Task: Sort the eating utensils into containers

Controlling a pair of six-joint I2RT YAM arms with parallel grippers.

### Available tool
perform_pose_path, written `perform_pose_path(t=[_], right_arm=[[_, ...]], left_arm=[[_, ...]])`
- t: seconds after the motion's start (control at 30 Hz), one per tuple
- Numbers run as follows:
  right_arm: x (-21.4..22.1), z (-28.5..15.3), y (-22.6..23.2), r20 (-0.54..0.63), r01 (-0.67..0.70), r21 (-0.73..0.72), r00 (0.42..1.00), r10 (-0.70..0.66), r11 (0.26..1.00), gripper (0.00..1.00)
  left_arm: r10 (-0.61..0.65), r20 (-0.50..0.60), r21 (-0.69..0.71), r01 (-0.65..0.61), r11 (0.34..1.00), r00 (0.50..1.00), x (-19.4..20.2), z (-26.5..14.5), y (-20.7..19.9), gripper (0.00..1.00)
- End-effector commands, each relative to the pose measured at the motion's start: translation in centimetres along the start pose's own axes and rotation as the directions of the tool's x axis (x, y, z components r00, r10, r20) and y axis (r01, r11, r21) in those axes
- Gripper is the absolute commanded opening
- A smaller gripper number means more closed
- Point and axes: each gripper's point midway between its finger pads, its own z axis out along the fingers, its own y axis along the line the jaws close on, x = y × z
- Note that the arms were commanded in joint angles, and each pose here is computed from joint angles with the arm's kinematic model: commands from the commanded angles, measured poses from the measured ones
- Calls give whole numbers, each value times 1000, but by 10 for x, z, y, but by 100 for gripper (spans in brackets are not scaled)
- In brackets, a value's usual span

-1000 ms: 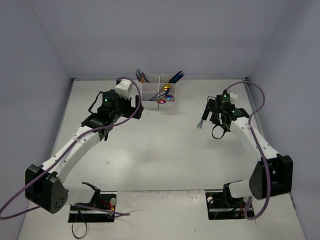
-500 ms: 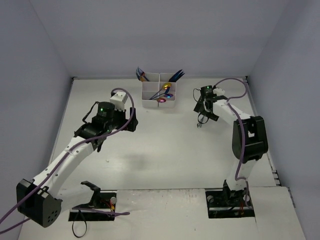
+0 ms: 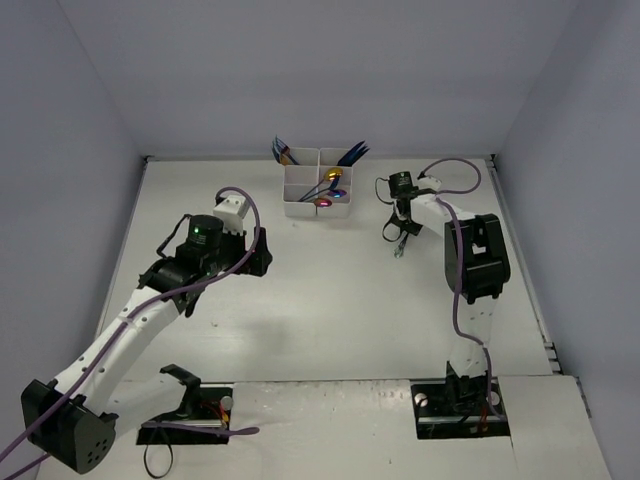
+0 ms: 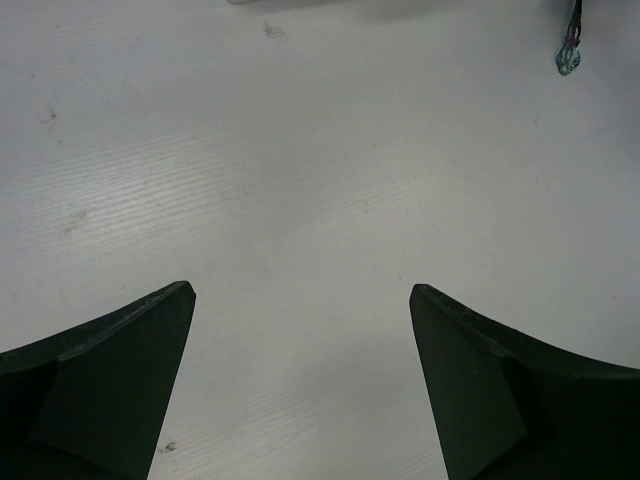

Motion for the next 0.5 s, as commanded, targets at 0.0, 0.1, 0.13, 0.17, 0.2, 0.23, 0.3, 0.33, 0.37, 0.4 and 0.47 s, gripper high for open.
perform_pose_path(t=[0.0,0.1,0.13,0.17,0.2,0.23,0.3,0.33,0.37,0.4,0.47], right_arm=[[-21,1,-1,71,-41,40,997,38,998,29],[-24,-1,-3,82,-28,44,996,24,999,6],[-26,-3,-3,86,-22,41,996,18,999,1],[-28,-8,-4,97,-20,39,995,16,999,0],[-33,-16,-3,113,-17,28,993,13,999,0],[-38,-25,0,132,-10,13,991,8,1000,0],[-43,-48,6,176,16,-17,984,-13,1000,0],[-47,-61,7,198,27,-37,980,-19,999,0],[-48,-72,8,212,46,-59,977,-32,997,0],[-41,-82,11,216,80,-86,975,-60,993,0],[-42,-106,15,244,121,-154,966,-81,981,0]], left_arm=[[-46,71,17,45,999,996,-19,-11,-5,87],[-55,86,26,53,998,995,-24,-14,-7,87],[-58,91,33,55,998,994,-27,-15,-9,87],[-64,88,45,61,997,994,-28,-14,-12,87],[-71,93,58,66,996,993,-31,-14,-15,87],[-80,103,77,72,994,991,-37,-15,-19,87],[-105,124,132,89,987,987,-49,-17,-31,87],[-116,141,151,95,984,983,-57,-18,-35,87],[-126,156,173,98,980,980,-65,-19,-40,87],[-130,168,203,95,975,977,-73,-20,-46,87],[-142,176,246,96,964,974,-87,-21,-56,87]])
